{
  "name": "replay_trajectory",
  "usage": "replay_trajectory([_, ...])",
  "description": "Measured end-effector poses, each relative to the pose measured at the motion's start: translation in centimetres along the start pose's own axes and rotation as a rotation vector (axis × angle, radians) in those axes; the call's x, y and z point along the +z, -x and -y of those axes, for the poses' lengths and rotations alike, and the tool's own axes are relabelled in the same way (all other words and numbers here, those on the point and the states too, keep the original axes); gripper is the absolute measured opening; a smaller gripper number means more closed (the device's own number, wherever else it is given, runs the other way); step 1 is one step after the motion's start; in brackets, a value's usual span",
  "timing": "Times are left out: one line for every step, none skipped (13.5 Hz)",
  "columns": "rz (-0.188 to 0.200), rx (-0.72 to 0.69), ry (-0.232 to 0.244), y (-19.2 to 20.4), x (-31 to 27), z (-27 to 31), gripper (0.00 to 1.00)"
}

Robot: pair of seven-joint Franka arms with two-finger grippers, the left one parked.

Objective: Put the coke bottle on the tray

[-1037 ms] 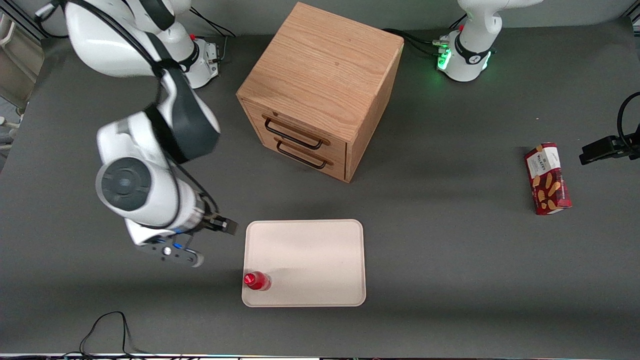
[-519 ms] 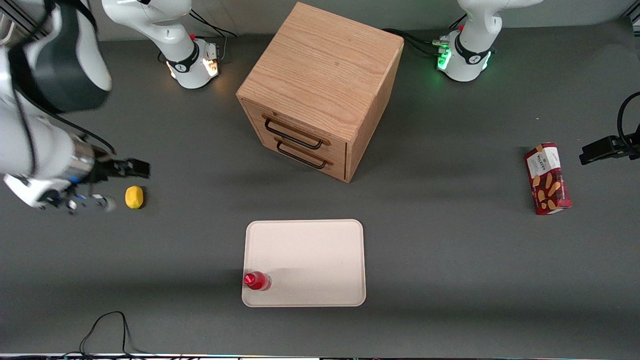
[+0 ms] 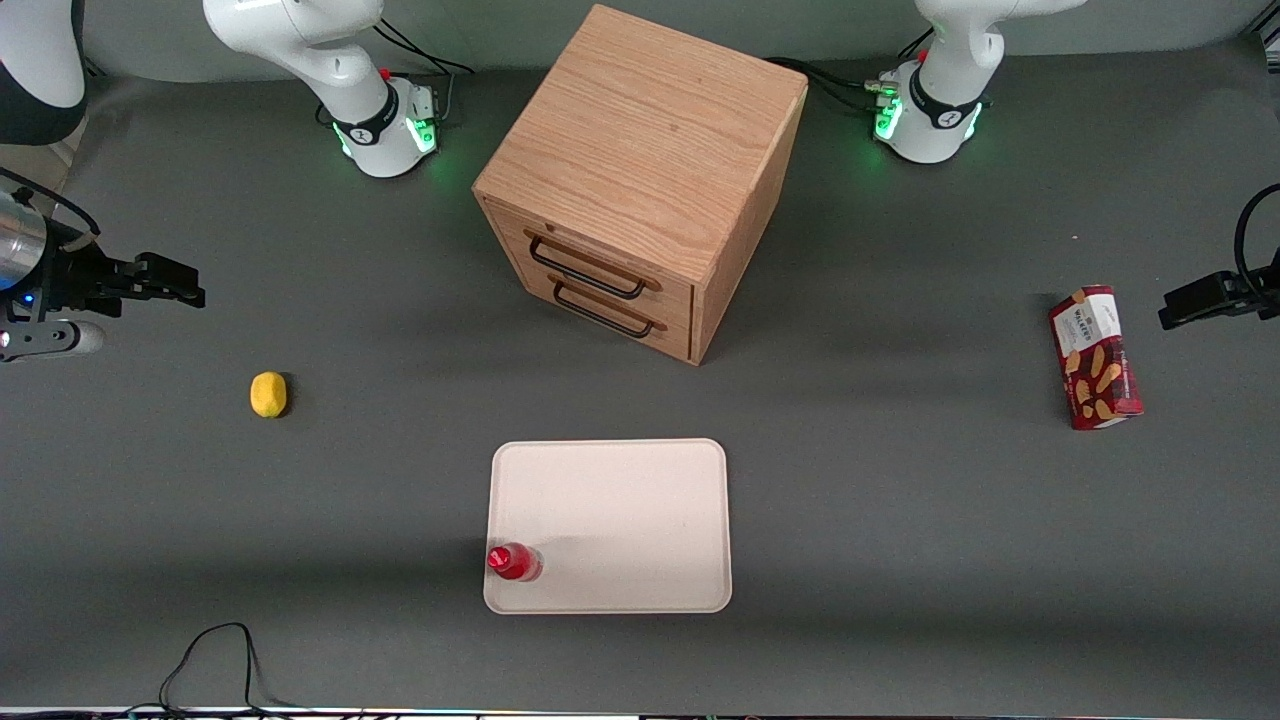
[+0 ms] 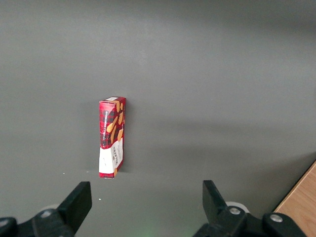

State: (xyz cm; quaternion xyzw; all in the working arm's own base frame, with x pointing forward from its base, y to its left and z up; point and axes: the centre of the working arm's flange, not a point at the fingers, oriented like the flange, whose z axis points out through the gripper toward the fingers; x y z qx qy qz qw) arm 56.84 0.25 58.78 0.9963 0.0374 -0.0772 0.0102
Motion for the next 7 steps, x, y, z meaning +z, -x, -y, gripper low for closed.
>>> replay_trajectory([-0.001,0.006,-0.004,-0.1,0.0,0.7,1.00])
replay_trajectory([-0.002,0.011,-0.006,-0.2,0.1,1.7,1.00])
replay_trajectory([-0.005,0.012,-0.006,-0.3,0.0,2.8,1.00])
replay_trajectory([-0.010,0.009,-0.005,-0.4,-0.1,3.6,1.00])
replay_trajectory([-0.012,0.007,-0.006,-0.4,-0.1,3.9,1.00])
replay_trajectory([-0.013,0.007,-0.013,-0.4,-0.1,3.9,1.00])
replay_trajectory([-0.014,0.006,-0.025,-0.4,-0.2,4.0,1.00])
